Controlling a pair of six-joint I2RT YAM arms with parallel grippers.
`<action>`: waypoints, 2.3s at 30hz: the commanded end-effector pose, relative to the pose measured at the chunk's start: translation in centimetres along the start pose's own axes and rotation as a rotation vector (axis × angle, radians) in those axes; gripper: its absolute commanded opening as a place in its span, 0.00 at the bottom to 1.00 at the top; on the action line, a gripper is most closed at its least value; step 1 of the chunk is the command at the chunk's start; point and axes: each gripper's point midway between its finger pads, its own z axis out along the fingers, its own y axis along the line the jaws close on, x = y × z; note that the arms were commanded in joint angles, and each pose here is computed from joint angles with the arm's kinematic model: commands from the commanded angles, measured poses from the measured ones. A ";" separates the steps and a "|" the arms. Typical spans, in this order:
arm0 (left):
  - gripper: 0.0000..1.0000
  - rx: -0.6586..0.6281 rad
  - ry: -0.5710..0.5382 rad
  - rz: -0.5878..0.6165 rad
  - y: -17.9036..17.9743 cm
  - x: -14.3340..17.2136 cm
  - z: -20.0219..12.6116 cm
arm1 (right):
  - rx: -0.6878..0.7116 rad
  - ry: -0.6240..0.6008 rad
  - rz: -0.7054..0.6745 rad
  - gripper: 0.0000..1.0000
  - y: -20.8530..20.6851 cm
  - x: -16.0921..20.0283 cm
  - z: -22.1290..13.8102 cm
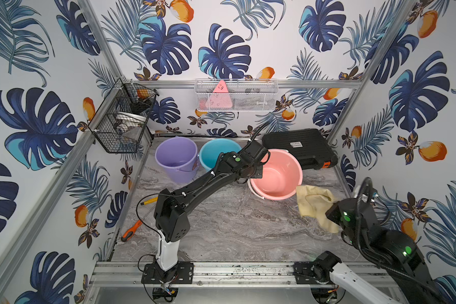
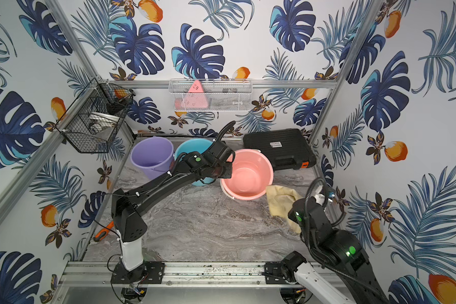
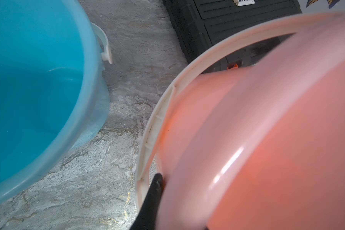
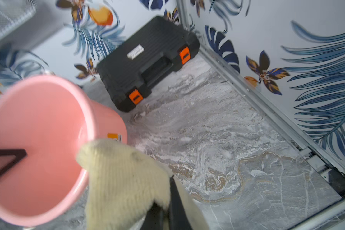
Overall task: Wipe the inside of the bucket with a cloth
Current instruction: Place the bucket at the center of the board.
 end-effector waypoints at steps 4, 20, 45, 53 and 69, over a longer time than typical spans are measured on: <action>0.00 -0.027 0.043 -0.038 -0.2 0.0 0.9 | -0.080 -0.303 0.183 0.00 -2.8 -6.3 -4.4; 0.00 0.030 0.135 -0.121 -1.5 -0.9 5.7 | -0.173 -0.241 0.003 0.00 3.4 -7.2 -3.3; 0.27 0.141 0.188 -0.149 -2.7 -0.7 9.1 | -0.158 -0.142 -0.072 0.00 6.1 -3.6 0.2; 0.33 0.144 0.169 -0.156 -2.8 -1.3 8.3 | -0.143 -0.127 -0.097 0.00 6.3 -3.0 0.8; 0.75 0.198 0.085 -0.186 -2.9 -3.7 4.1 | -0.127 -0.093 -0.160 0.00 7.1 -1.1 2.6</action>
